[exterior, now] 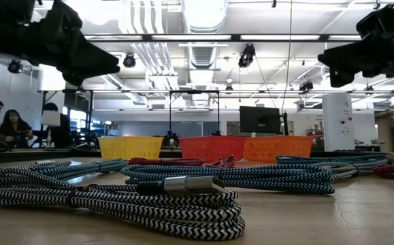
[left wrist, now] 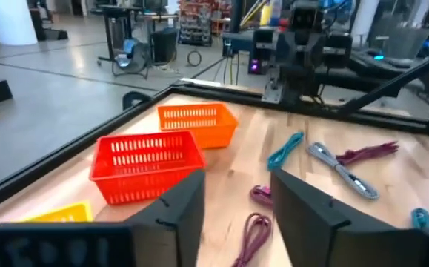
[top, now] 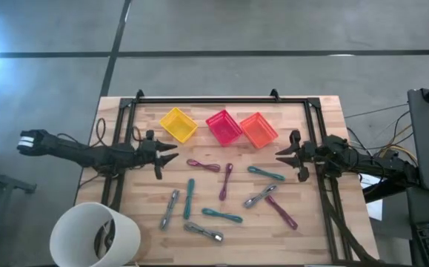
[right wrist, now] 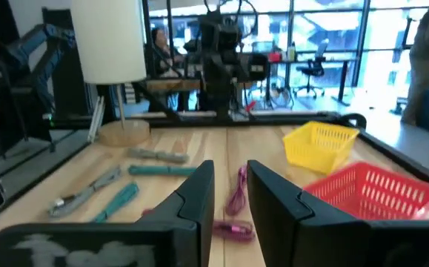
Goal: Pick & Place USB Port
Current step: Put the top black violet USB cable into the yellow bin
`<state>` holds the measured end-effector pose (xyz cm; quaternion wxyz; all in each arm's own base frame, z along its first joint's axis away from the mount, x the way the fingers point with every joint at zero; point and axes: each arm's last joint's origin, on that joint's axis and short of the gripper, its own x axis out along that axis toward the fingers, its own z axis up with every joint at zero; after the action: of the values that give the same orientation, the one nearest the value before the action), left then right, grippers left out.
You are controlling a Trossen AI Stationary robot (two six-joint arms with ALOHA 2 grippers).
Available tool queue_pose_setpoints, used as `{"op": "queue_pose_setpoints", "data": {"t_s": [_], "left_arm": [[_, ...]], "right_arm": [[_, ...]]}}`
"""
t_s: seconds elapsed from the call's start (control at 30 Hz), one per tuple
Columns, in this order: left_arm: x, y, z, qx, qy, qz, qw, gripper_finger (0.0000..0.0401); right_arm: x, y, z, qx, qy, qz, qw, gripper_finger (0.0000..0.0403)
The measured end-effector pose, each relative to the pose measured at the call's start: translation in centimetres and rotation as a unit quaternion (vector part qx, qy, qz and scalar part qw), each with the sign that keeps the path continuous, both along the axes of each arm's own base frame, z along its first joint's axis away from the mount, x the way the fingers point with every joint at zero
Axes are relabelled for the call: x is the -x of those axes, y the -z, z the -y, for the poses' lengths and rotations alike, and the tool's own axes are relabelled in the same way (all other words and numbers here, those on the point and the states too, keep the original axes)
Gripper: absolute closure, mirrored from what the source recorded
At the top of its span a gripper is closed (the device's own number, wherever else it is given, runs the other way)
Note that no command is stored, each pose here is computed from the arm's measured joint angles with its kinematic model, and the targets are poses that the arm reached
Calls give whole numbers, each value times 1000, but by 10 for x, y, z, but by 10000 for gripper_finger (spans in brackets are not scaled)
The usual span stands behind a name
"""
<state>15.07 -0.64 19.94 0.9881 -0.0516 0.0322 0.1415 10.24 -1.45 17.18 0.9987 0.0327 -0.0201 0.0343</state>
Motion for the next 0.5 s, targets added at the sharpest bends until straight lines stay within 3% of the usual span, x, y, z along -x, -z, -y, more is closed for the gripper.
{"op": "queue_pose_setpoints", "data": {"t_s": [0.13,0.37,0.5], "left_arm": [[-7,3,1,1,6,-24,1000,212],[-25,9,3,14,3,-69,998,208],[-43,4,6,4,21,-88,996,208]], "right_arm": [[1,-8,0,14,0,41,999,333],[2,-15,0,14,1,79,997,322],[2,-19,0,-12,0,93,996,305]]}}
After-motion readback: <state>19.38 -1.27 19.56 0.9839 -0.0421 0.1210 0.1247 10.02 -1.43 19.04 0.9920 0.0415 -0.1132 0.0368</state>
